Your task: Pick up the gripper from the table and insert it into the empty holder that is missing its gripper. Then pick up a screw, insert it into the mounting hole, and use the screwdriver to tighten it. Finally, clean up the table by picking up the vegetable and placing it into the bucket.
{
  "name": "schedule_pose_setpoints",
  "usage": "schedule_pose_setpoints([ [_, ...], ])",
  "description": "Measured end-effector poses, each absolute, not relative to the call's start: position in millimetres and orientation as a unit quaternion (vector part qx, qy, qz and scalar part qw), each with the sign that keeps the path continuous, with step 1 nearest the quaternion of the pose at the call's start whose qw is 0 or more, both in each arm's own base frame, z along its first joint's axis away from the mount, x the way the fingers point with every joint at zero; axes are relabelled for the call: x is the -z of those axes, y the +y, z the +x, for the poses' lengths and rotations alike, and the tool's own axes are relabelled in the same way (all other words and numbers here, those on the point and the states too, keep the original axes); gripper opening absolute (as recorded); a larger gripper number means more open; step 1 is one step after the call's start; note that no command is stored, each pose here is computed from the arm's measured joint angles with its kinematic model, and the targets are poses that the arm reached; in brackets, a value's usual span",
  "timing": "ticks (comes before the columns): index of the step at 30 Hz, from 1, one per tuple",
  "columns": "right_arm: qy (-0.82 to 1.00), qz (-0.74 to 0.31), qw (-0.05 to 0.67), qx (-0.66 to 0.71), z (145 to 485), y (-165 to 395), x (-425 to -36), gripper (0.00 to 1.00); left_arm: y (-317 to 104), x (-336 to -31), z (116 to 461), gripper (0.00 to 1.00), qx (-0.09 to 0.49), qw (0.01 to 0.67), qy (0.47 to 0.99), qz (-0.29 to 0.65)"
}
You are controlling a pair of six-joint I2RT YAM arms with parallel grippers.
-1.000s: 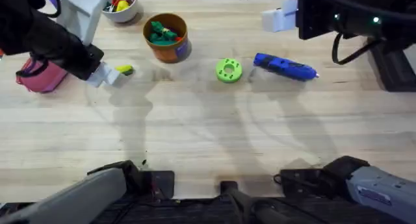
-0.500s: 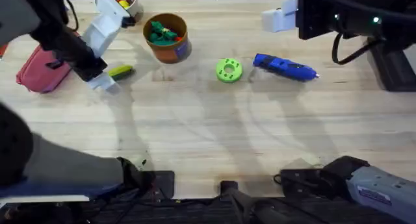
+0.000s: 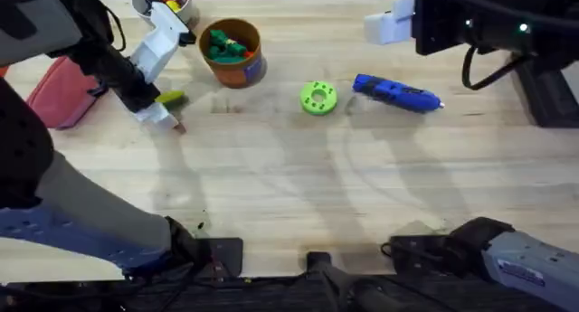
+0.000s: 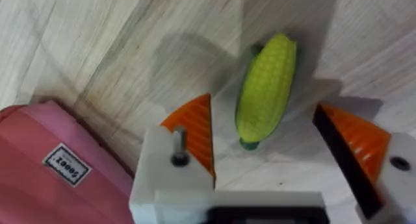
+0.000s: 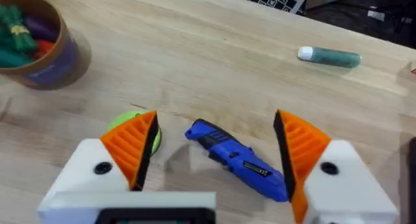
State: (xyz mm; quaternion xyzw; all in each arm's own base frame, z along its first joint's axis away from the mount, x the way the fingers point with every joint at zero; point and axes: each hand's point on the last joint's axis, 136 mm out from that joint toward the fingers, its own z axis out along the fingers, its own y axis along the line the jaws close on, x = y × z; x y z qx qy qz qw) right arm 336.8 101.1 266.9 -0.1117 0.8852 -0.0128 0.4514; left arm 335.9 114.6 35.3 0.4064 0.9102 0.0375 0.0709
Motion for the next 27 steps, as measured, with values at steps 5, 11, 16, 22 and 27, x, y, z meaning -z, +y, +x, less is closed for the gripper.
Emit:
schedule_pose_setpoints([
  [5,0.885,-0.112,0.451,0.013,337,101,-267,0.994,106,-33,336,0.633,-0.013,0.081,0.909,0.408],
  [11,0.885,-0.112,0.451,0.013,337,101,-267,0.994,103,-34,341,0.153,-0.008,0.094,0.908,0.408],
  [16,0.885,-0.112,0.451,0.013,337,101,-267,0.992,103,-34,340,0.145,-0.008,0.093,0.908,0.407],
  [22,0.885,-0.112,0.451,0.013,337,101,-267,0.993,103,-34,340,0.136,-0.007,0.093,0.91,0.403],
  [27,0.885,-0.112,0.451,0.013,337,101,-267,0.994,103,-34,341,0.129,-0.007,0.094,0.912,0.4],
])
